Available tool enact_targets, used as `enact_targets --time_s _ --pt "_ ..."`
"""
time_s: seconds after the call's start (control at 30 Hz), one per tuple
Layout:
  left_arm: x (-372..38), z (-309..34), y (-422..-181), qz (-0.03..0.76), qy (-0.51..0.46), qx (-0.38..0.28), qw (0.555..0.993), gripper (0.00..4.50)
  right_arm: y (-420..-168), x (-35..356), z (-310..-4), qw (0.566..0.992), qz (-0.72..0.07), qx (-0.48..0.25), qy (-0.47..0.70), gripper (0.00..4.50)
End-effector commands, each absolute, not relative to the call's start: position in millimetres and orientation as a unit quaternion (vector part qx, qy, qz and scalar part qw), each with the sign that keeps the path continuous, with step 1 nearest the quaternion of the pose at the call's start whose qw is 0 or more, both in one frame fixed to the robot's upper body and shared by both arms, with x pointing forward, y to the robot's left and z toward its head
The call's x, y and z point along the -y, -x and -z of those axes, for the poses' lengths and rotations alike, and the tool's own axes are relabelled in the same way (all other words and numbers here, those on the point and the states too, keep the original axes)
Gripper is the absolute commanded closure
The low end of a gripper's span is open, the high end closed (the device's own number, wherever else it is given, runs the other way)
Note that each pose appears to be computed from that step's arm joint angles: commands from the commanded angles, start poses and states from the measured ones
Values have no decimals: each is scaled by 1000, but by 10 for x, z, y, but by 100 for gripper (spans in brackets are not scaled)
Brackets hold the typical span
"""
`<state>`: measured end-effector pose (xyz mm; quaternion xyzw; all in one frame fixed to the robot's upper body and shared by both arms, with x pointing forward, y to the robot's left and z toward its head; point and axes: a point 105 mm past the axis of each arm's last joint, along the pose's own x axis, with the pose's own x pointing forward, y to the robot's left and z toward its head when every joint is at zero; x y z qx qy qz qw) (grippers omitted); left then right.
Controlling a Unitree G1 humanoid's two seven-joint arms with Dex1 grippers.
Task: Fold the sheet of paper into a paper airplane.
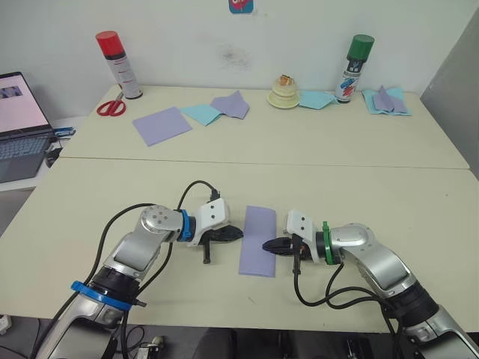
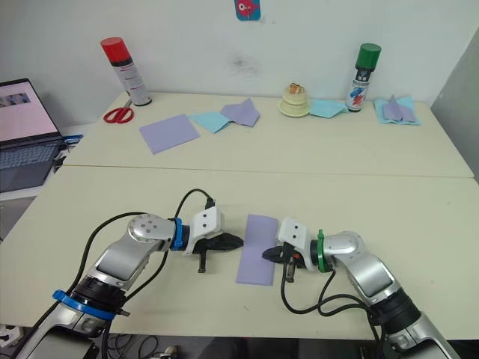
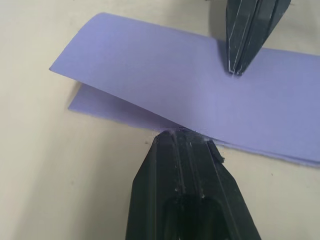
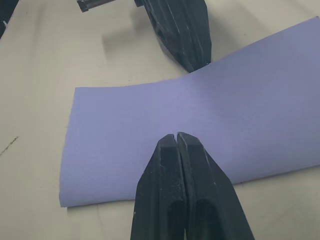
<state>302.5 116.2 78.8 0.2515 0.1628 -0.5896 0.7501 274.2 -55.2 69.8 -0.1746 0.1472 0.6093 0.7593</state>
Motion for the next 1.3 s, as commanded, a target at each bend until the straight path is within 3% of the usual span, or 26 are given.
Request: enact_targets --time_s 0.03,0.37,0.63,0.9,1.3 --pt "-1329 -752 -3022 570 -246 -190 760 450 -2722 552 -662 756 -611 -150 180 447" --pt "-1375 -1077 -3055 564 -239 -162 774 450 -2687 540 -600 746 -619 -153 192 447" --pt "-1012 -1342 -2992 606 -202 -110 762 450 -2667 555 -553 742 -620 -157 198 447" --pt "-686 -1144 -3082 610 -214 -94 758 450 -2670 549 -545 740 -622 -158 202 447" --pt "-747 -776 -2978 618 -214 -139 743 450 -2669 550 -553 741 -621 -155 203 447"
